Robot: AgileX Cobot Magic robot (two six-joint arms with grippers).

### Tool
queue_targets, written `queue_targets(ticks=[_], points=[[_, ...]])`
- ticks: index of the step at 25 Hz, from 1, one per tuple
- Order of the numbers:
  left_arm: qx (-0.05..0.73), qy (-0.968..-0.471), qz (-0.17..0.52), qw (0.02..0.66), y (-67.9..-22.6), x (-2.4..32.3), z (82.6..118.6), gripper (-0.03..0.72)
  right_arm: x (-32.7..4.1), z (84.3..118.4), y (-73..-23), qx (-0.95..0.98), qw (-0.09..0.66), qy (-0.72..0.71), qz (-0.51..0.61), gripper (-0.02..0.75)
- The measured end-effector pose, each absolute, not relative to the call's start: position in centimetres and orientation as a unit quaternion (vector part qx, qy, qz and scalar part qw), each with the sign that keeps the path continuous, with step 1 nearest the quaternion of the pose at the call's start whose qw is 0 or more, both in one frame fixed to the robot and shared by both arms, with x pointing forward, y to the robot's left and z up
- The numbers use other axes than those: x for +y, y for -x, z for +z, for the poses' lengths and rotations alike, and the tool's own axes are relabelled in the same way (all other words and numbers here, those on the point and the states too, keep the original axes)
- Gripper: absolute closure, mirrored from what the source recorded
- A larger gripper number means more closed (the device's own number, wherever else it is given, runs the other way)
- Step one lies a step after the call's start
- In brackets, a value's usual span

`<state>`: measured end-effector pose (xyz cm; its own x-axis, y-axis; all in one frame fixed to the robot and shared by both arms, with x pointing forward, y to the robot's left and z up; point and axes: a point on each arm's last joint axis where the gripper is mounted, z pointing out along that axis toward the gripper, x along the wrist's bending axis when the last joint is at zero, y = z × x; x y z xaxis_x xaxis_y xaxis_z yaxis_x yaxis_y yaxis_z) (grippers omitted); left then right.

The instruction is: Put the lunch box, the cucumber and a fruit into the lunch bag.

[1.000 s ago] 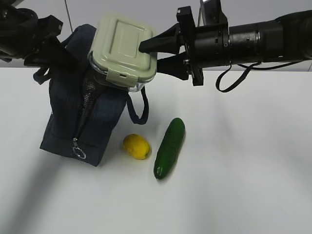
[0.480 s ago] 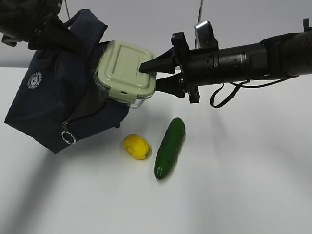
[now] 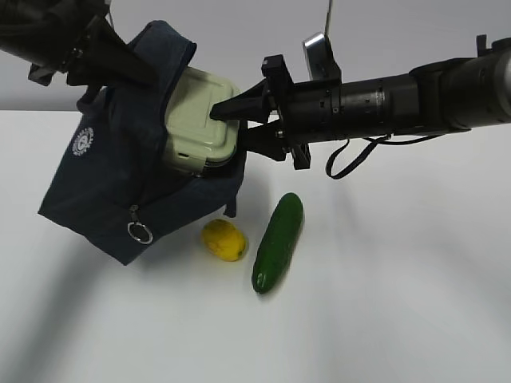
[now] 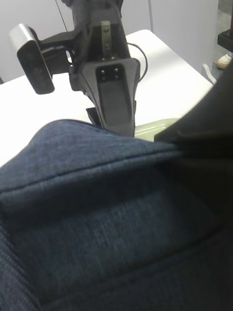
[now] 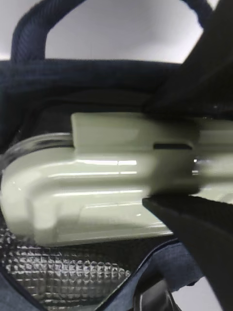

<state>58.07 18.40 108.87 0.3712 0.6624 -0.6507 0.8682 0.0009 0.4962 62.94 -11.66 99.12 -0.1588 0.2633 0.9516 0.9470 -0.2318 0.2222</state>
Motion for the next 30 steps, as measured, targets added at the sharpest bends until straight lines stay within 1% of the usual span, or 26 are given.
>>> queue_targets(ticks=[4, 11, 20, 25, 30], points=[[0.549, -0.692, -0.129, 0.451, -58.5, 18.2, 108.3, 0.693, -11.1, 99.1, -62.9, -0.539, 0.304, 0.565, -0.545, 0.386], [0.548, -0.670, -0.161, 0.474, -59.6, 17.5, 107.1, 0.693, -10.8, 98.6, -63.3, -0.542, 0.259, 0.582, -0.548, 0.386], [0.548, -0.666, -0.168, 0.477, -59.9, 17.4, 106.6, 0.693, -9.7, 98.2, -63.4, -0.562, 0.205, 0.584, -0.550, 0.386], [0.551, -0.667, -0.170, 0.472, -60.1, 17.4, 106.1, 0.693, -8.4, 97.2, -64.1, -0.570, 0.223, 0.568, -0.550, 0.386], [0.551, -0.675, -0.161, 0.463, -60.2, 17.5, 105.7, 0.693, -7.9, 96.3, -65.0, -0.570, 0.234, 0.564, -0.550, 0.386]])
